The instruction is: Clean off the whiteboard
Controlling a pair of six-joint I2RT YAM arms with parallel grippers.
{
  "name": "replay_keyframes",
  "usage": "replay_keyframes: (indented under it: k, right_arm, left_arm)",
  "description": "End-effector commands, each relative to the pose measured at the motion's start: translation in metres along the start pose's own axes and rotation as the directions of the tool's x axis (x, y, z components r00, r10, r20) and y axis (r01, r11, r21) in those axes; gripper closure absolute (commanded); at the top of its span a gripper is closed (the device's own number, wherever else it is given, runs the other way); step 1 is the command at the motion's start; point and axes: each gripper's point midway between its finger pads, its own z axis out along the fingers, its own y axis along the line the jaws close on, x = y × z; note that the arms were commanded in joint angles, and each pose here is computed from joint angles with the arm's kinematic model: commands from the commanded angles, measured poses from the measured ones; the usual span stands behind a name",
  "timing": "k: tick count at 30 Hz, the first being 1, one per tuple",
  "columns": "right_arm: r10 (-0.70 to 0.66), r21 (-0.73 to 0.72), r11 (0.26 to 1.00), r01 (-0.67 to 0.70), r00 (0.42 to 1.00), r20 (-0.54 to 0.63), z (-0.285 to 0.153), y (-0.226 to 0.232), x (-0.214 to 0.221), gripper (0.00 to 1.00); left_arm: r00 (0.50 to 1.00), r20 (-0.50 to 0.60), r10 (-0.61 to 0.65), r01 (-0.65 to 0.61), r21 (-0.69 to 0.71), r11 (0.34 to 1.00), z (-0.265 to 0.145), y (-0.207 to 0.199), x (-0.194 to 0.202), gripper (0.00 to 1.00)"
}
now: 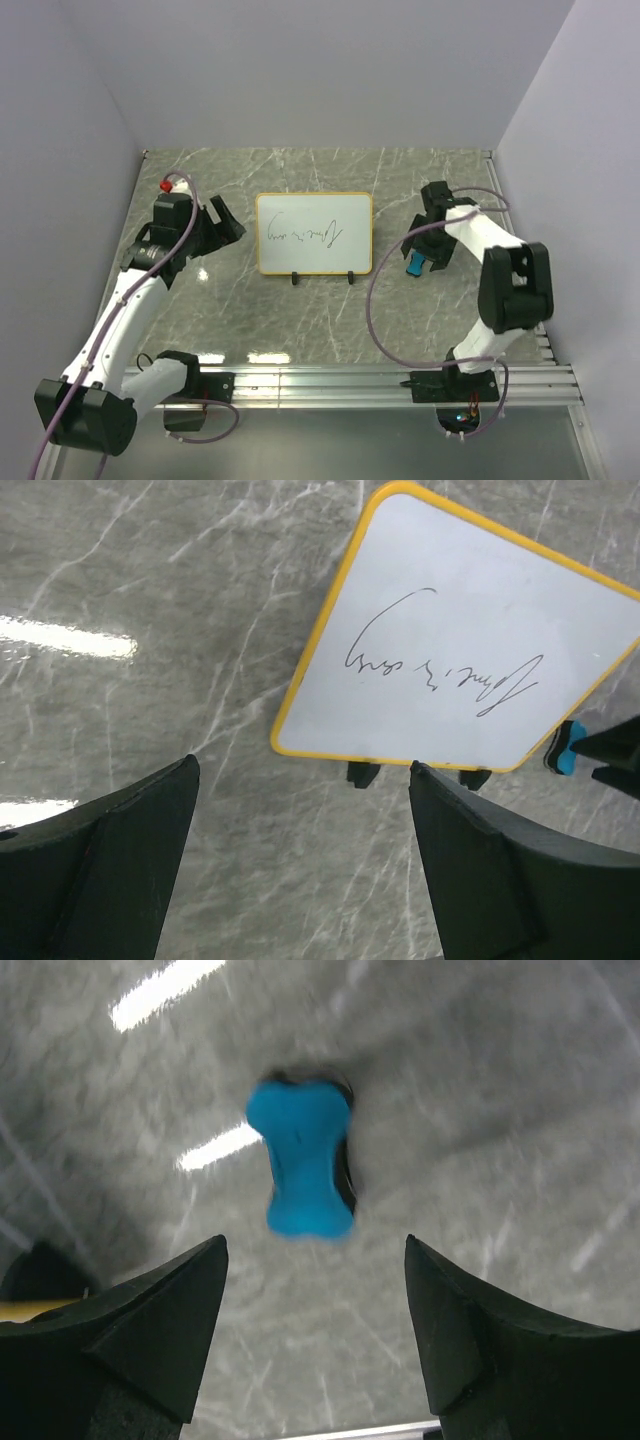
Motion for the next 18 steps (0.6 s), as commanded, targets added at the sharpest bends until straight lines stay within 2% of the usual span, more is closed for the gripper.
replay_keyframes:
  k: [1,10,14,18]
  right_arm:
    - [-0.056,0.021,0.998,0.054,0.996,0.071,0.01,0.016,-0.029,0.22]
    - [-0.057,0.071,0.996,0.054,0.997,0.052,0.041,0.021,-0.042,0.3]
    - [-0.07,0.092,0.994,0.066,0.997,0.042,0.047,0.017,-0.041,0.5]
    - [-0.075,0.106,0.992,0.073,0.997,0.022,0.056,0.01,-0.031,0.55]
  left_arm:
    - [0.998,0.032,0.045,-0.044,-0.016,0.999,-0.009,0.006,0.0,0.09]
    - [0.997,0.052,0.05,-0.048,-0.042,0.998,-0.013,0.013,0.002,0.09]
    - [0.997,0.053,0.057,-0.054,-0.057,0.997,-0.011,0.014,-0.002,0.09]
    - [0.997,0.049,0.053,-0.05,-0.062,0.997,-0.008,0.014,-0.003,0.09]
